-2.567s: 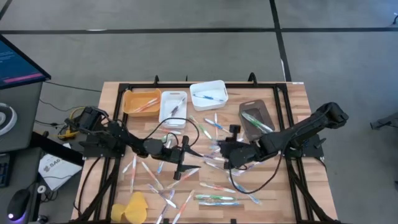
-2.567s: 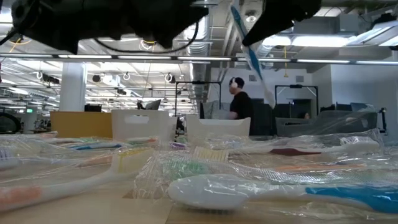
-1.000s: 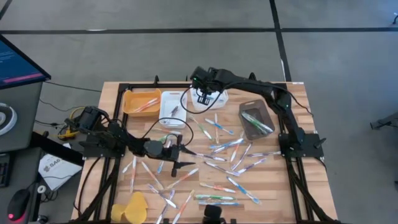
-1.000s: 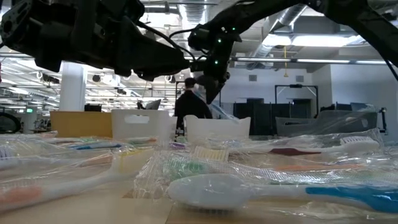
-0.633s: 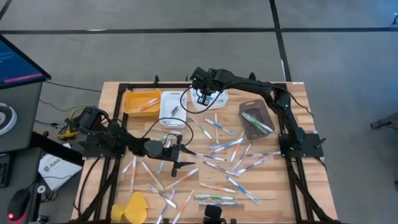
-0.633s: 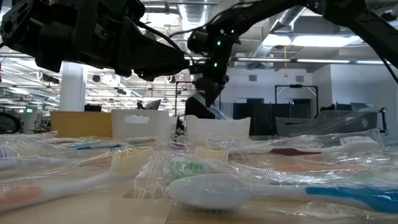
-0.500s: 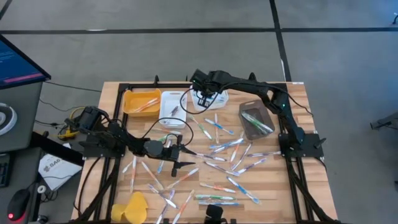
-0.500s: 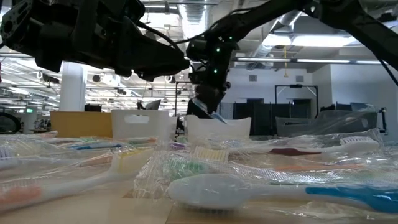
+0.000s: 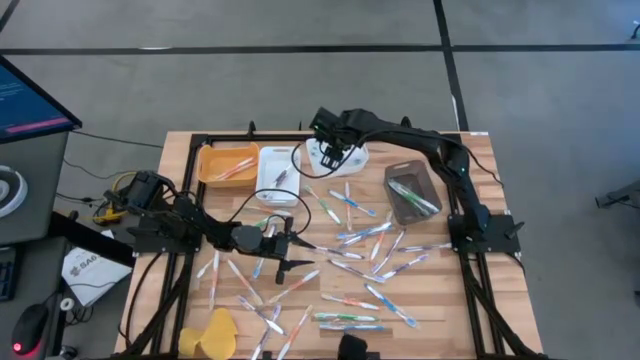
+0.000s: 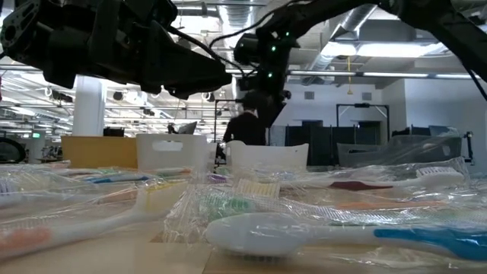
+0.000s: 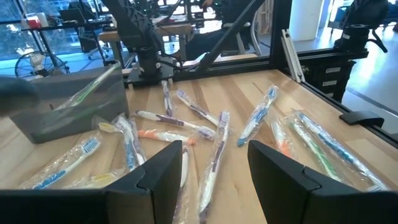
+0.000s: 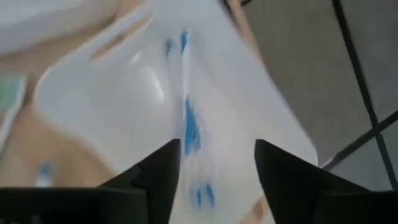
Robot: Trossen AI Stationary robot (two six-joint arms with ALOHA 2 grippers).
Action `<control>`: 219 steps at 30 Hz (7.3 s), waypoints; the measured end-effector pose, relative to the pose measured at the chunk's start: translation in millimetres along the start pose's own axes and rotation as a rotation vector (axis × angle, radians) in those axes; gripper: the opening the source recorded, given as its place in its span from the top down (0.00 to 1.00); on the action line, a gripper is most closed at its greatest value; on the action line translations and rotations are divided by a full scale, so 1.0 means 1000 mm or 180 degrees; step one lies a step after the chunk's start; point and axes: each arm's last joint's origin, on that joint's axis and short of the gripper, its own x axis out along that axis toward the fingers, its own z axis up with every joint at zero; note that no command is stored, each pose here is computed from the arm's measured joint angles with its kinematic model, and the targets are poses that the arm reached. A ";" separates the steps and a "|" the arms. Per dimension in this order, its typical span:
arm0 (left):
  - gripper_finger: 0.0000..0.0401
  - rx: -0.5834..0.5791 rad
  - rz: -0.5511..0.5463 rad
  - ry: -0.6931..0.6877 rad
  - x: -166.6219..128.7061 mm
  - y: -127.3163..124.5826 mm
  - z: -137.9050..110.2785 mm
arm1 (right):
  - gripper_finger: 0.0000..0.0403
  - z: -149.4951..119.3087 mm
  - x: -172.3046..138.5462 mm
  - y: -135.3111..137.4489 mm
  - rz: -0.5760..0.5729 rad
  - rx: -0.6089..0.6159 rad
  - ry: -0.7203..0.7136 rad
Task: Pick & Place Toothbrushes
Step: Put the purple toothbrush into the left white bin
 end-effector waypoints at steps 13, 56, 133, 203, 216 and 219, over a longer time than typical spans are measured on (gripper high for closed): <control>0.56 0.0001 0.0000 0.0004 0.000 0.000 0.000 | 0.46 -0.048 -0.084 0.052 0.0758 -0.0239 0.0914; 0.56 0.0005 -0.0013 0.0079 0.000 -0.001 -0.002 | 0.66 -0.159 -0.156 0.115 0.1339 -0.1002 -0.0276; 0.56 -0.0001 0.0052 0.0092 0.001 0.005 -0.003 | 0.93 -0.174 -0.027 0.176 0.1294 -0.1651 -0.0352; 0.56 -0.0002 0.0052 0.0092 0.001 0.005 -0.003 | 0.57 -0.177 0.010 0.192 0.1310 -0.1535 -0.0361; 0.56 -0.0002 0.0052 0.0093 0.001 0.005 -0.003 | 0.83 -0.178 0.015 0.190 0.1340 -0.1523 -0.0285; 0.56 -0.0001 0.0052 0.0093 0.001 0.005 -0.003 | 0.95 -0.178 0.015 0.190 0.1291 -0.1581 -0.0288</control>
